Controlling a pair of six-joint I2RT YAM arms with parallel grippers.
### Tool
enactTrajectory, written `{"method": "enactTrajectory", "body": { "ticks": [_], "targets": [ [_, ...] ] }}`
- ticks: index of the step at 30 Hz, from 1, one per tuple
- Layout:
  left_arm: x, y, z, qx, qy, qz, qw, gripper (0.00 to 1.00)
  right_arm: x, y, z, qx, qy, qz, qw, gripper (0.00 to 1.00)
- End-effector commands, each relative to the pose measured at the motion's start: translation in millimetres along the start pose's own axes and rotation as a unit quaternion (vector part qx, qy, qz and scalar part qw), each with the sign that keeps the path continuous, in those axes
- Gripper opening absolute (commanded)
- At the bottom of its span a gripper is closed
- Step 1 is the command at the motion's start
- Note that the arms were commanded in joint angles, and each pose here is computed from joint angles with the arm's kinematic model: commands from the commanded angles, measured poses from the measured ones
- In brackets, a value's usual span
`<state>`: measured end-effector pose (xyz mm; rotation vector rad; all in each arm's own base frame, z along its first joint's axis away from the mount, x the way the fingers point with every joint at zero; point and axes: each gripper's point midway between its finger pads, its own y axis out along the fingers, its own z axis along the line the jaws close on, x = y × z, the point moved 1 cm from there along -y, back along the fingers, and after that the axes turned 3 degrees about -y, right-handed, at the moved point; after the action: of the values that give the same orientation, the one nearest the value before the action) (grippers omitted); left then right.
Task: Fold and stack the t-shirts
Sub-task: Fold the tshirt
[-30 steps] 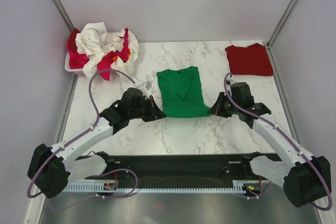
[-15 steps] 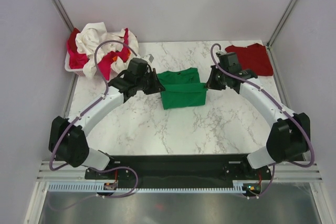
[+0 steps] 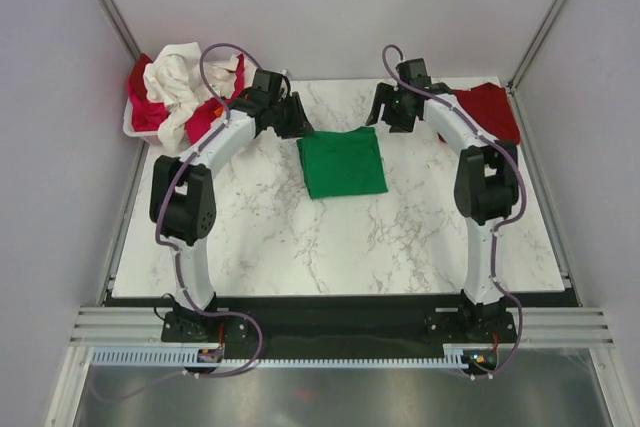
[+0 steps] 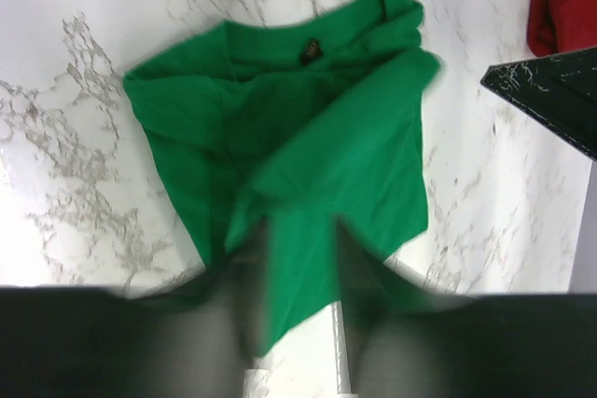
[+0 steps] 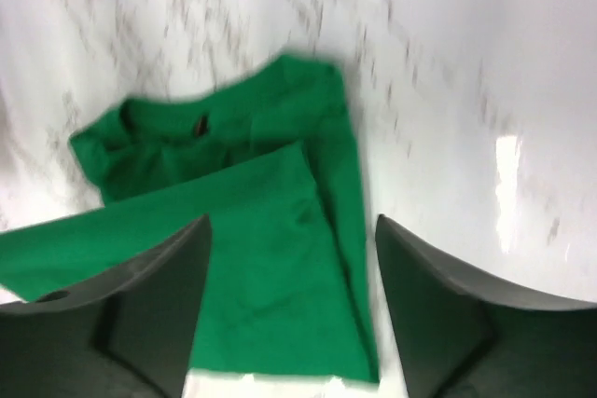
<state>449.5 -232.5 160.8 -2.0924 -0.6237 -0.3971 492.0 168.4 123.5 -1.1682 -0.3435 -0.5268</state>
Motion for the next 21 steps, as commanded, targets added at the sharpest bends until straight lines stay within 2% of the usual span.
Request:
{"method": "enactTrajectory", "body": {
  "ticks": [1,2,3,4,5,7,8,9,11,12,15,16,17,19,21],
  "targets": [
    [25.0,24.1,13.5,0.007,0.005,0.012,1.0,0.54,29.9,27.1,-7.9,0.003,0.008,-0.001,1.0,0.83],
    [26.8,28.4,14.2,0.001,0.003,0.022,1.0,0.82,29.6,38.8,-19.2,-0.015,0.012,0.005,1.0,0.92],
    [25.1,41.8,22.8,0.004,-0.001,0.035,0.999,1.0,41.5,33.6,-18.1,-0.017,0.011,-0.008,1.0,0.93],
    [40.0,38.3,13.2,-0.003,0.003,0.023,1.0,1.0,42.0,33.0,-21.9,-0.021,0.009,-0.009,1.0,0.95],
    [37.1,36.8,15.3,0.009,-0.003,0.037,0.999,1.0,44.5,29.4,-27.6,-0.031,0.009,-0.014,0.999,0.96],
    [47.0,24.6,7.1,0.008,0.005,0.026,1.0,1.0,39.7,19.2,-36.8,-0.044,0.003,-0.017,0.999,0.96],
    [48.1,18.2,4.0,0.009,0.009,0.02,1.0,1.0,45.5,2.6,-36.7,-0.04,0.004,-0.032,0.999,0.96],
    [49.1,12.2,2.9,0.012,0.016,0.015,1.0,1.0,20.3,6.9,-45.2,-0.04,0.01,-0.005,0.999,0.96],
    [50.6,-8.5,-3.7,0.013,0.029,0.0,1.0,1.0,21.6,-10.3,-38.8,-0.009,0.017,-0.033,0.999,0.96],
    [44.4,-14.0,-3.5,0.011,0.035,0.005,0.999,1.0,0.5,-2.9,-36.7,0.02,0.019,-0.018,0.999,0.96],
    [37.7,-46.3,-18.9,-0.008,0.053,-0.004,0.999,1.0,-24.1,-0.7,-26.3,0.076,0.022,-0.001,0.997,0.97],
    [22.9,-48.1,-10.7,0.001,0.05,0.011,0.999,1.0,-25.0,1.0,-21.8,0.095,0.021,0.0,0.995,0.97],
    [21.7,-70.1,-21.6,-0.008,0.06,-0.005,0.998,1.0,-31.0,8.5,-23.8,0.098,0.022,0.01,0.995,0.97],
    [-3.1,-77.9,-13.1,0.002,0.063,0.008,0.998,1.0,-33.7,15.6,-20.5,0.112,0.024,0.017,0.993,0.97],
    [-15.7,-104.2,-22.5,-0.01,0.084,-0.007,0.996,1.0,-37.9,27.7,-22.1,0.116,0.032,0.026,0.992,0.97]
  ]
}}
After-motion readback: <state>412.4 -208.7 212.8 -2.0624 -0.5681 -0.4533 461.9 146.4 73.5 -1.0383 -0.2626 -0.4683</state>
